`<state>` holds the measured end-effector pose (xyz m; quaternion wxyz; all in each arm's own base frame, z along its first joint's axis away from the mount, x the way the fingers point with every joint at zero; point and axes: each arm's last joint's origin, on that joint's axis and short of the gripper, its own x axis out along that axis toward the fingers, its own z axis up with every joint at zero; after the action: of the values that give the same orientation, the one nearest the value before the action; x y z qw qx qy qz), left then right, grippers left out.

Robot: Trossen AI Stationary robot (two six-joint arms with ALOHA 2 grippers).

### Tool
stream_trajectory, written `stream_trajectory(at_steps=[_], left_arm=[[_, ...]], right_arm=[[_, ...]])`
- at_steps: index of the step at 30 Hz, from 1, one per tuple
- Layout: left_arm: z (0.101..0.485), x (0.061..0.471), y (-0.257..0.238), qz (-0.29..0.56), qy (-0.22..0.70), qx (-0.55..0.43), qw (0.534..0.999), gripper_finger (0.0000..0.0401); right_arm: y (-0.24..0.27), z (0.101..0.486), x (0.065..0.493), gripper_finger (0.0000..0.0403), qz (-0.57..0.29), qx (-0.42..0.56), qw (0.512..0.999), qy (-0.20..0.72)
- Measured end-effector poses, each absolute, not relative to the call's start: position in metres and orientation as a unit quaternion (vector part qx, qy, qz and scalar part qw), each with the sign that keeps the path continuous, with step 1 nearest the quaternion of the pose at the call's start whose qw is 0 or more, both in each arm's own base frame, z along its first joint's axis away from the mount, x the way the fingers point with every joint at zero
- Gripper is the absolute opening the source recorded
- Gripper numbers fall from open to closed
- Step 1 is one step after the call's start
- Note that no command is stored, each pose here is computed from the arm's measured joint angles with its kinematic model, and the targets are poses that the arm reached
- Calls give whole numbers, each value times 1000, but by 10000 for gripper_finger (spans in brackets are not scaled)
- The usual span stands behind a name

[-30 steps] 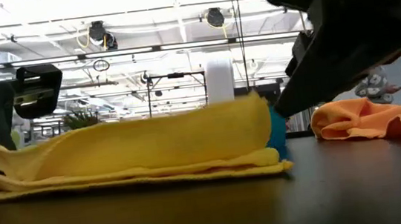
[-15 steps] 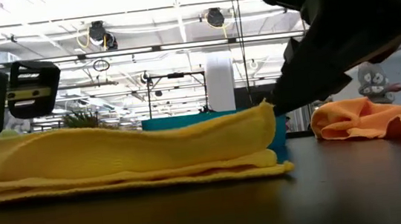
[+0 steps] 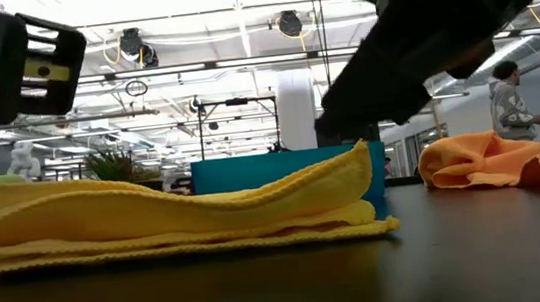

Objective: Fold microfiber towels
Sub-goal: Fold the yellow microfiber cloth

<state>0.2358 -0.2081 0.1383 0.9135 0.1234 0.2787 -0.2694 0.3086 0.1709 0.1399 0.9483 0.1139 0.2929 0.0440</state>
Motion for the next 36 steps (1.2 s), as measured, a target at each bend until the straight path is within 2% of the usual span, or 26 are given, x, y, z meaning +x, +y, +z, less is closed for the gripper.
stream_trajectory(at_steps=[4, 7, 9, 19, 27, 31, 36], left_arm=[[135, 236, -204, -220, 307, 119, 918, 211], [131, 235, -199, -170, 331, 107, 922, 202], [131, 234, -199, -165, 336, 89, 923, 193], [131, 229, -207, -229, 363, 21, 903, 165], [163, 227, -208, -276, 289, 40, 916, 151], [182, 225, -199, -220, 249, 93, 938, 139], [177, 232, -179, -136, 279, 115, 944, 124]], right_arm=[[172, 145, 311, 139, 57, 104, 957, 266], [173, 146, 312, 139, 62, 96, 959, 259], [173, 145, 312, 139, 63, 93, 959, 262], [167, 120, 301, 139, 51, 93, 948, 301], [165, 125, 305, 139, 70, 45, 959, 270], [158, 131, 311, 139, 77, 5, 968, 238], [146, 132, 318, 139, 67, -20, 971, 231]])
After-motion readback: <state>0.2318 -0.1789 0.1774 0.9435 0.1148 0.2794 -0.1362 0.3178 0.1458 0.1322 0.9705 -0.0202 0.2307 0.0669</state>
